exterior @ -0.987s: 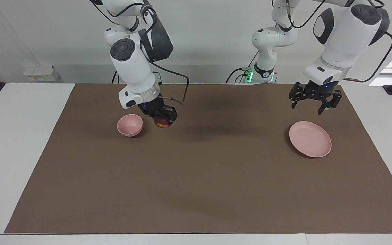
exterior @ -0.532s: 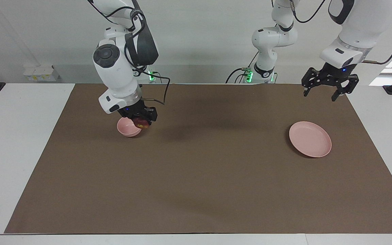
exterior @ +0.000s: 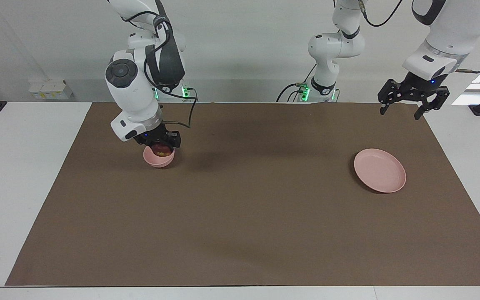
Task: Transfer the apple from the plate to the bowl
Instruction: 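Carry the apple with the right gripper while the left gripper withdraws, then open the right gripper to drop the apple into the pink bowl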
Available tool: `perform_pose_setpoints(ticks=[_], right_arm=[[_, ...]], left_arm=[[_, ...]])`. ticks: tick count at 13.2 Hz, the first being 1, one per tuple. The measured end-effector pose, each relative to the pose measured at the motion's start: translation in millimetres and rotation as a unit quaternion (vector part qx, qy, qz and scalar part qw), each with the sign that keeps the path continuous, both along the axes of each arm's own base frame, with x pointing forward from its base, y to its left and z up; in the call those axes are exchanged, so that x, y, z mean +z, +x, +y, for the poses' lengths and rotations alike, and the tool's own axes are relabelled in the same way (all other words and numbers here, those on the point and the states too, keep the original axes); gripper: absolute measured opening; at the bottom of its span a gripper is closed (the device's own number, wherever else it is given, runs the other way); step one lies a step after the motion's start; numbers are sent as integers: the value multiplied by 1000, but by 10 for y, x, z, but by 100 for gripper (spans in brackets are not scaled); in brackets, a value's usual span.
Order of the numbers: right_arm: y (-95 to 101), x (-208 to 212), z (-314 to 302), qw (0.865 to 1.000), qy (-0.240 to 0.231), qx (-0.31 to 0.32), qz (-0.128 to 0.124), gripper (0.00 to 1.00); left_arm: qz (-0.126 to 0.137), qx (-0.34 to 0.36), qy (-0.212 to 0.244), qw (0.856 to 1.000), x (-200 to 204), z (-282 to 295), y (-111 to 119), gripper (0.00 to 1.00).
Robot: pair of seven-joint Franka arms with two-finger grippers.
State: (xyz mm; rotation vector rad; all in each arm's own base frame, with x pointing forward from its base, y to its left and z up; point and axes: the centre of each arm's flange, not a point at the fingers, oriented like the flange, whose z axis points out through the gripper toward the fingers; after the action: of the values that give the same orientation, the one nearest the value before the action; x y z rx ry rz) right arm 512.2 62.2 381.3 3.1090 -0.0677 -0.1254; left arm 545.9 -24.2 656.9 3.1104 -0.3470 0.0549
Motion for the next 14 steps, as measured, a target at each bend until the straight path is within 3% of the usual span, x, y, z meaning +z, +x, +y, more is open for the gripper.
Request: perform_pose_setpoints(ticks=[7, 10, 12, 14], right_arm=[[-224, -545, -205, 1000, -2, -12, -10, 67], [-125, -409, -160, 1000, 0, -9, -29, 98], [18, -182, -116, 999, 2, -6, -50, 100], [140, 70, -118, 999, 2, -7, -54, 100]], left_arm=[[8, 15, -3, 1000, -24, 131, -36, 100], [9, 17, -3, 1000, -21, 138, -42, 100], [9, 17, -3, 1000, -18, 138, -44, 100], [9, 17, -3, 1000, -18, 139, -44, 100]])
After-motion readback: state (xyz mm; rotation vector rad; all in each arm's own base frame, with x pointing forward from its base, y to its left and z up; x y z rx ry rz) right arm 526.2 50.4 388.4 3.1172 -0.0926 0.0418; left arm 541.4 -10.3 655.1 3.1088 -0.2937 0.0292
